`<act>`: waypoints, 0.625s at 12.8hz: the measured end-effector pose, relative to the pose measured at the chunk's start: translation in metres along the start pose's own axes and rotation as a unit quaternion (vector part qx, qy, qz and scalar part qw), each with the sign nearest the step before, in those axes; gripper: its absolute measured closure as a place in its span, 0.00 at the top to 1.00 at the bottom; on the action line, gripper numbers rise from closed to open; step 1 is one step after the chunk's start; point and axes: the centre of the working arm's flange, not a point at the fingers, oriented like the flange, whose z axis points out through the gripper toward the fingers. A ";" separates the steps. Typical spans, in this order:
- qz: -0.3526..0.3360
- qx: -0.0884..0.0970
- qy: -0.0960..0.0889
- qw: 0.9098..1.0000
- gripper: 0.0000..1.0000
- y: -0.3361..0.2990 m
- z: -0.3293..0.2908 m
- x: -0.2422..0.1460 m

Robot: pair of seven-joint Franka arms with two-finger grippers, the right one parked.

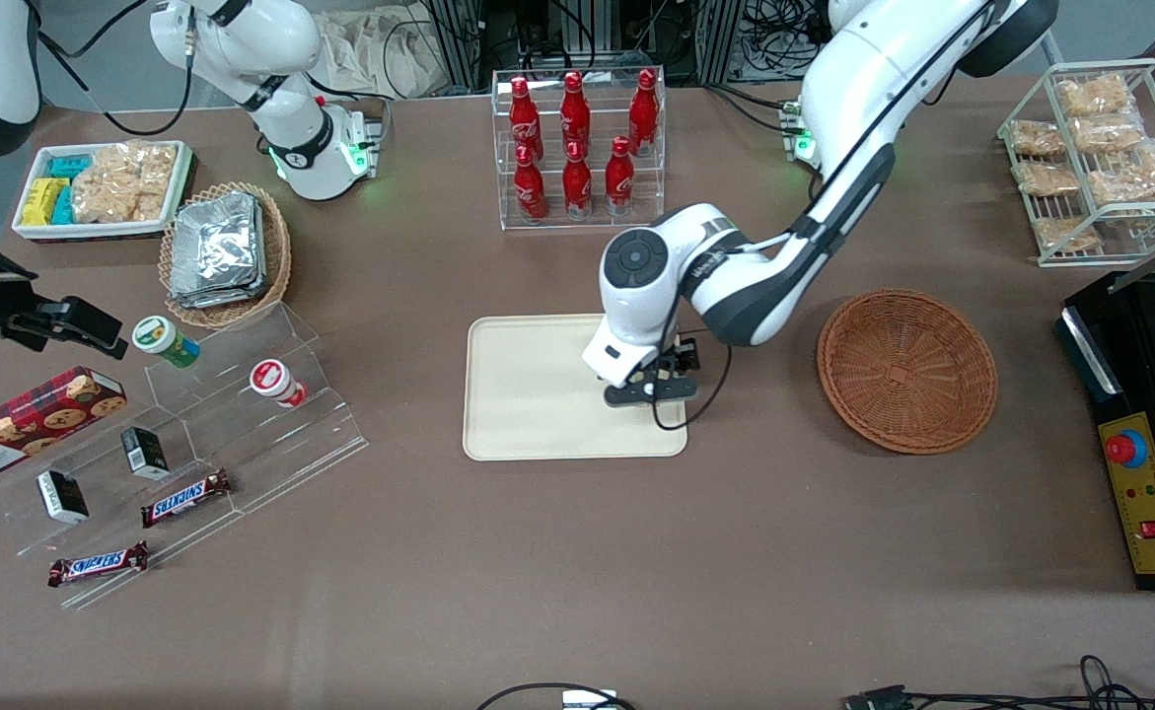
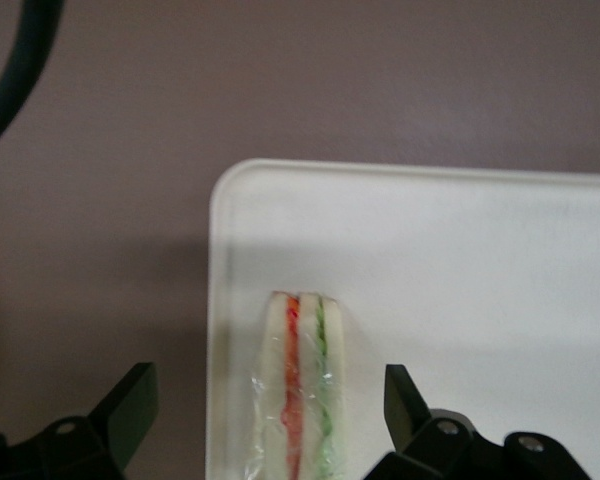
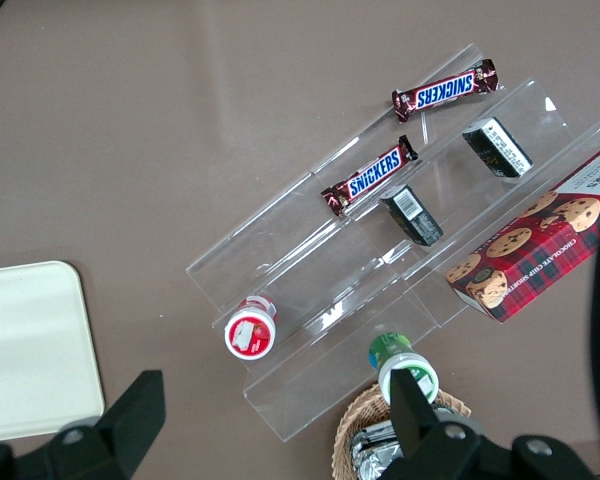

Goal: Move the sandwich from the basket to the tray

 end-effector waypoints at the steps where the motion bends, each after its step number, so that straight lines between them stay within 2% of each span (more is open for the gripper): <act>1: -0.024 0.006 -0.005 1.000 1.00 -0.013 -0.015 0.015; 3: -0.068 0.016 -0.002 0.998 1.00 -0.049 -0.049 0.050; 6: -0.129 0.004 0.002 0.992 1.00 -0.107 -0.091 0.092; 8: -0.141 0.004 -0.005 0.990 1.00 -0.140 -0.109 0.104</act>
